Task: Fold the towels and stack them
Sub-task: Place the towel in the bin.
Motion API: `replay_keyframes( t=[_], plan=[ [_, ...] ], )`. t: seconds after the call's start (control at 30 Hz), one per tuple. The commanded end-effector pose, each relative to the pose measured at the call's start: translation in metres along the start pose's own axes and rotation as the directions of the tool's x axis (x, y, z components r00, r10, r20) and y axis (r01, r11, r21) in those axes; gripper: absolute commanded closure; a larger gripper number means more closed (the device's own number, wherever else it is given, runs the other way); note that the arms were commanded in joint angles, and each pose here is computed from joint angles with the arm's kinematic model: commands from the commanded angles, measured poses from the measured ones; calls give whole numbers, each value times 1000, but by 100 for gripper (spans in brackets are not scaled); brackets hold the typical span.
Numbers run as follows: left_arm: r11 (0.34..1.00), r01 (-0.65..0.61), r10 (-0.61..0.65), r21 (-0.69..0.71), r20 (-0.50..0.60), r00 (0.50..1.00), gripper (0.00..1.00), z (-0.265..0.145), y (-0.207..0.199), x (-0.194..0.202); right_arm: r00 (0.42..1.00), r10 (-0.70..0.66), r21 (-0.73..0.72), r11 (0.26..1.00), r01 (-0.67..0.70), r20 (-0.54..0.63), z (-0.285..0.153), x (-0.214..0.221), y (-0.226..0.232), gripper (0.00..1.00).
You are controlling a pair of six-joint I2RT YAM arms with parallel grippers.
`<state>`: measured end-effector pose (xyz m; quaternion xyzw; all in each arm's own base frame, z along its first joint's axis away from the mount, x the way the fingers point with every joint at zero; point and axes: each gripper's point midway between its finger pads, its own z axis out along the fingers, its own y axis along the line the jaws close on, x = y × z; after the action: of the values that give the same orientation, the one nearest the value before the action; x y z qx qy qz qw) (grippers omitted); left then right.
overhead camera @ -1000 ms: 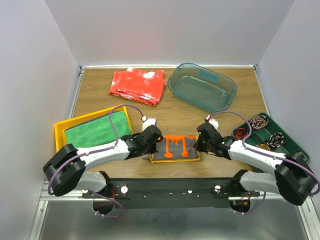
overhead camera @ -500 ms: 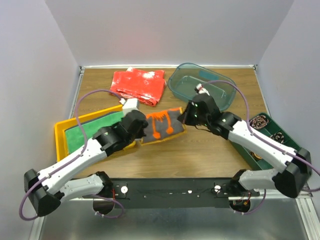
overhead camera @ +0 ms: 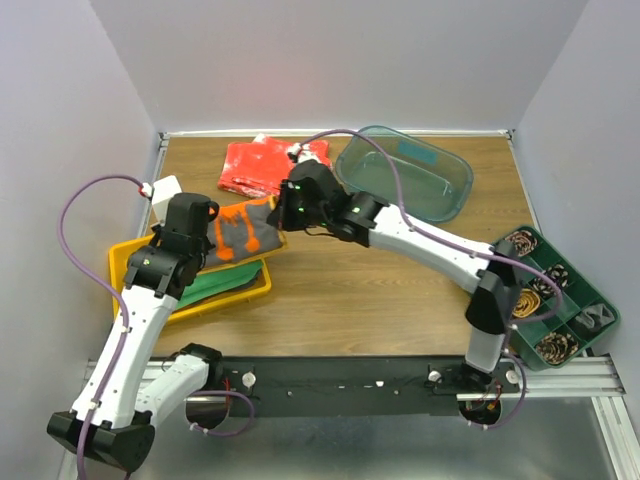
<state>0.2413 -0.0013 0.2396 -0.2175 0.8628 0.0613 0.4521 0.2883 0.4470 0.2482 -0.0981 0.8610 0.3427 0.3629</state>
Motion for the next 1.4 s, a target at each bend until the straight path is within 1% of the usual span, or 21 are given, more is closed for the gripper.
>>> replay_keyframes(
  t=[0.0,0.23,0.33,0.57,0.6,0.63,0.67,0.7,0.73,0.77,0.8,0.83,0.87,0.9,0.93,0.97,1.0,1.17,1.27,1.3,1.37],
  plan=[
    [986,-42,49,-159,39,998,100,-8,41,-18,997,-70,-50,996,69,-13,28,7,37,99],
    [949,-77,79,-304,-6,997,100,-5,81,-14,992,-107,-80,992,102,-66,65,34,58,99],
    [932,-89,80,-352,-40,996,100,0,95,-8,989,-115,-70,992,109,-92,77,46,56,99],
    [920,-111,67,-375,-128,990,100,22,103,6,985,-141,-20,990,139,-97,103,61,40,99],
    [920,-119,64,-373,-155,986,100,29,102,11,984,-154,-14,988,154,-90,106,59,39,97],
    [918,-118,59,-378,-164,985,97,32,103,13,983,-163,-11,987,163,-89,109,60,38,93],
    [918,-114,52,-381,-171,984,89,35,104,15,981,-173,-8,985,173,-92,113,62,36,85],
    [915,-113,44,-388,-182,982,78,40,106,18,976,-188,-5,982,189,-109,119,67,31,72],
    [913,-109,37,-394,-186,982,72,41,107,19,975,-193,-12,981,193,-106,121,66,34,68],
    [909,-101,28,-405,-183,983,61,42,109,19,975,-193,-7,981,193,-108,123,66,33,64],
    [901,-99,23,-422,-183,983,41,42,113,19,973,-194,-1,981,196,-122,125,70,31,53],
    [893,-94,20,-439,-171,985,32,41,116,17,974,-198,-8,980,198,-114,123,66,34,48],
    [889,-82,12,-450,-155,988,25,40,118,13,974,-199,-8,980,199,-112,122,64,35,44],
    [889,-59,3,-454,-124,992,18,36,118,6,974,-200,7,979,202,-108,120,60,34,34],
    [898,-45,-3,-437,-108,994,16,35,116,2,976,-200,3,980,201,-89,114,52,38,26],
    [907,-39,0,-419,-92,996,14,33,113,-4,977,-200,1,980,200,-80,109,48,41,22],
    [919,-17,-5,-395,-56,998,2,28,109,-16,979,-197,1,980,198,-57,105,41,43,1],
    [978,14,-20,-209,-28,999,1,22,74,-39,979,-193,2,981,194,61,67,0,55,0],
    [993,48,-49,-105,-4,999,1,21,53,-47,972,-202,22,979,201,123,45,-20,53,0],
    [998,47,-47,-39,4,999,1,20,37,-49,969,-206,42,978,203,133,43,-20,46,0],
    [999,50,-50,15,7,999,1,18,19,-50,963,-215,69,976,206,162,32,-31,37,0]
  ],
)
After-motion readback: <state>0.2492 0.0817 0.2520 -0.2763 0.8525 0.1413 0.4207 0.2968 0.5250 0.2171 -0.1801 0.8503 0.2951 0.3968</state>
